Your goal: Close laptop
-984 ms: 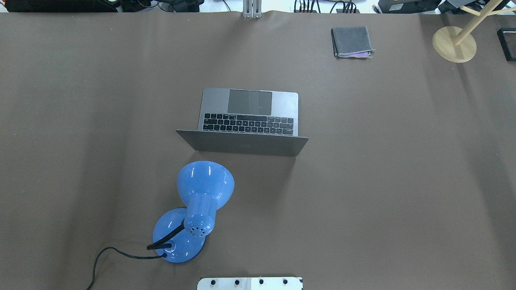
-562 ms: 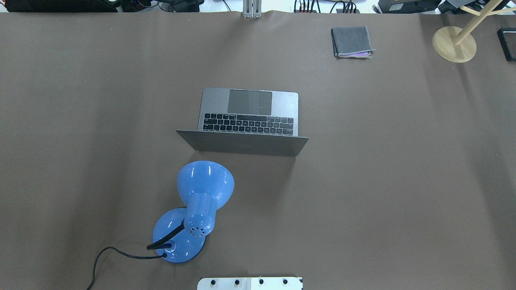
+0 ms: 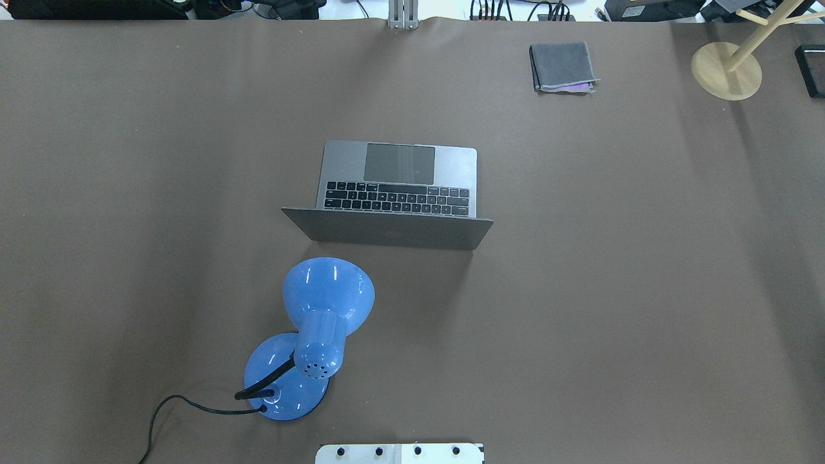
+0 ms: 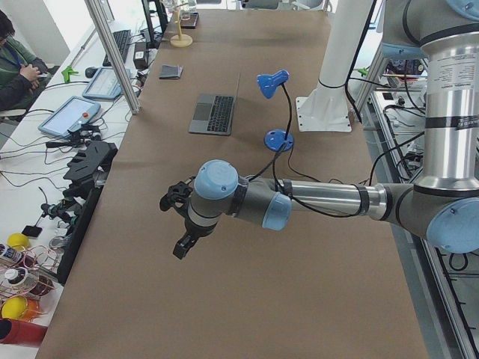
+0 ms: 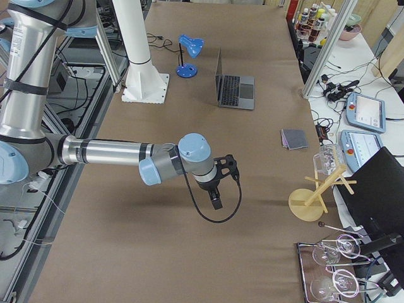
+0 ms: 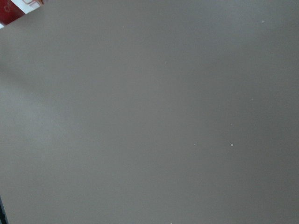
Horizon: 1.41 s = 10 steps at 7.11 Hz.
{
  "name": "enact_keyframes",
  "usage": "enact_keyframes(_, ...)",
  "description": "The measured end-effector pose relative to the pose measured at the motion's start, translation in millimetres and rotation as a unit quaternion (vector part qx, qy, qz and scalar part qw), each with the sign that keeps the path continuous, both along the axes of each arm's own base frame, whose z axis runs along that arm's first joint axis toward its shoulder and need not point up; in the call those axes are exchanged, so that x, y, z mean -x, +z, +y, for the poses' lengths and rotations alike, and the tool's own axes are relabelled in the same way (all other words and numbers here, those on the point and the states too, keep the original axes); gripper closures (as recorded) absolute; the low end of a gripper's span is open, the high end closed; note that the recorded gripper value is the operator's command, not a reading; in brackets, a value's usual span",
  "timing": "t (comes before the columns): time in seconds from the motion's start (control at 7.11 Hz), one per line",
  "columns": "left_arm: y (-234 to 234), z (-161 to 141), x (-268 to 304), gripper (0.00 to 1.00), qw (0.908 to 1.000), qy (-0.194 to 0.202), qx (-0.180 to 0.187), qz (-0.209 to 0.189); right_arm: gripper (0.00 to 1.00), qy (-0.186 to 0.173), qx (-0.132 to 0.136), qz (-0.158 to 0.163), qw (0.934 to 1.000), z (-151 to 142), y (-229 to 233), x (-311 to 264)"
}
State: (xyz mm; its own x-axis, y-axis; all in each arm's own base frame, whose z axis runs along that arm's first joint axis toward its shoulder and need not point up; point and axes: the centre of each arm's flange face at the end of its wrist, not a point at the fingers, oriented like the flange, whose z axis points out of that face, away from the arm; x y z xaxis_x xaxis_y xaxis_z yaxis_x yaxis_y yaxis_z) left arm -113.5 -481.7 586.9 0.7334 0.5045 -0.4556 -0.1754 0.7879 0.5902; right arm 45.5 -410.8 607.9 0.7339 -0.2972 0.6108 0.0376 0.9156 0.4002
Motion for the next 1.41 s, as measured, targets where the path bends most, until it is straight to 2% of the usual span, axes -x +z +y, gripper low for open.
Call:
enact_keyframes(0.14, -14, -17, -3, 0.01, 0.9995, -0.001, -0.032, 0.006, 0.01, 0.001, -0.014, -0.007, 0.9999, -8, -10, 3)
enact_keyframes(0.28, -22, -26, -10, 0.01, 0.9987, 0.006, -0.043, 0.026, 0.01, -0.001, -0.015, -0.024, 0.9996, -15, -20, 11)
enact_keyframes(0.7, -52, -49, -97, 0.01, 0.9923, 0.075, -0.052, 0.084, 0.02, -0.001, 0.011, -0.117, 0.9931, -35, -72, 88)
enact_keyframes(0.98, -88, -58, -176, 0.01, 0.9869, 0.090, -0.031, 0.130, 0.05, 0.013, 0.035, -0.187, 0.9817, -33, -116, 154)
enact_keyframes(1.12, -106, -52, -219, 0.01, 0.9819, 0.088, -0.012, 0.168, 0.09, 0.027, 0.046, -0.220, 0.9741, -25, -145, 194)
enact_keyframes(1.41, -140, -31, -291, 0.01, 0.9650, 0.082, 0.047, 0.244, 0.15, 0.041, 0.073, -0.266, 0.9603, 6, -196, 257)
